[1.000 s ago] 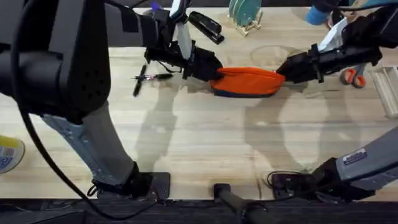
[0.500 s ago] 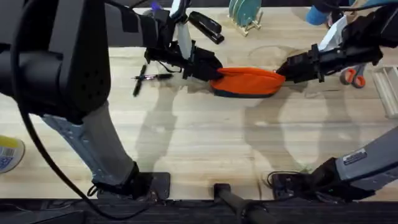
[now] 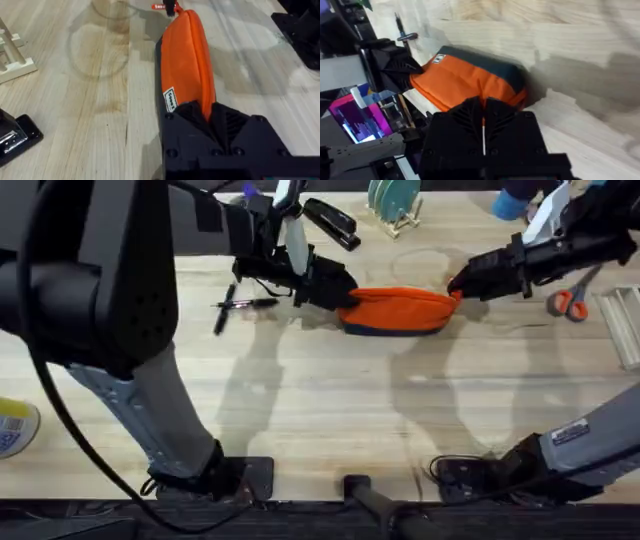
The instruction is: Unzip the bag, pick up the pens from the table one at a time and place them inside, then zip the bag closed.
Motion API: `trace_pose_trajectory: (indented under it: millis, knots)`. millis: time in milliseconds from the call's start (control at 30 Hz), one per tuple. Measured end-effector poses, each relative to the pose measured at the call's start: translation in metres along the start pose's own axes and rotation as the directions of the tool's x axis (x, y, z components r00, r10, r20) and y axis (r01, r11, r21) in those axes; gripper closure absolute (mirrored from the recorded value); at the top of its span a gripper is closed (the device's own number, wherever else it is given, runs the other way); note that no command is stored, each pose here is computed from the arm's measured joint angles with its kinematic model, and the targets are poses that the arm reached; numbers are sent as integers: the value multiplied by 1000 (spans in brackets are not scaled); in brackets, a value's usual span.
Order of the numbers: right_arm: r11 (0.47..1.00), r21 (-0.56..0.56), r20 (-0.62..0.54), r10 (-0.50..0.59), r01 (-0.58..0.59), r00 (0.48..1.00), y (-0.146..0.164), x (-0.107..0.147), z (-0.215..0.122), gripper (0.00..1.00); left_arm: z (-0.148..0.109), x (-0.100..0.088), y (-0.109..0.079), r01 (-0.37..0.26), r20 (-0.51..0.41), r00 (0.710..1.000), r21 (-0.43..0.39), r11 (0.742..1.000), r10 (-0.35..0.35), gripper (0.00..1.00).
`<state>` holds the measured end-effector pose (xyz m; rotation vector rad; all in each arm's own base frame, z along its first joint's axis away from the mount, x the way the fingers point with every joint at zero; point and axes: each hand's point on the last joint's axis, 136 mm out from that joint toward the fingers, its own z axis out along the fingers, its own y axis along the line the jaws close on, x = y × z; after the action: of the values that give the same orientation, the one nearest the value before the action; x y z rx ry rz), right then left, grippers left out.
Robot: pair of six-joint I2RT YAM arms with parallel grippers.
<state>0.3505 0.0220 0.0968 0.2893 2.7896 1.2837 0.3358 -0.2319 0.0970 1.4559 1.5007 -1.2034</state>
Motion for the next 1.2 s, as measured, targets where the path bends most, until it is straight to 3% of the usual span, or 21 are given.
trace_pose_trajectory:
  millis: [733,1200]
  knots:
    - [1000,-5,-23,-12,11,1000,8,6,-6,968,0,0,0,0,0,1000,0,1000,0,957]
    - [990,85,51,-120,116,991,32,12,-35,969,0,0,0,0,0,1000,0,1000,0,958]
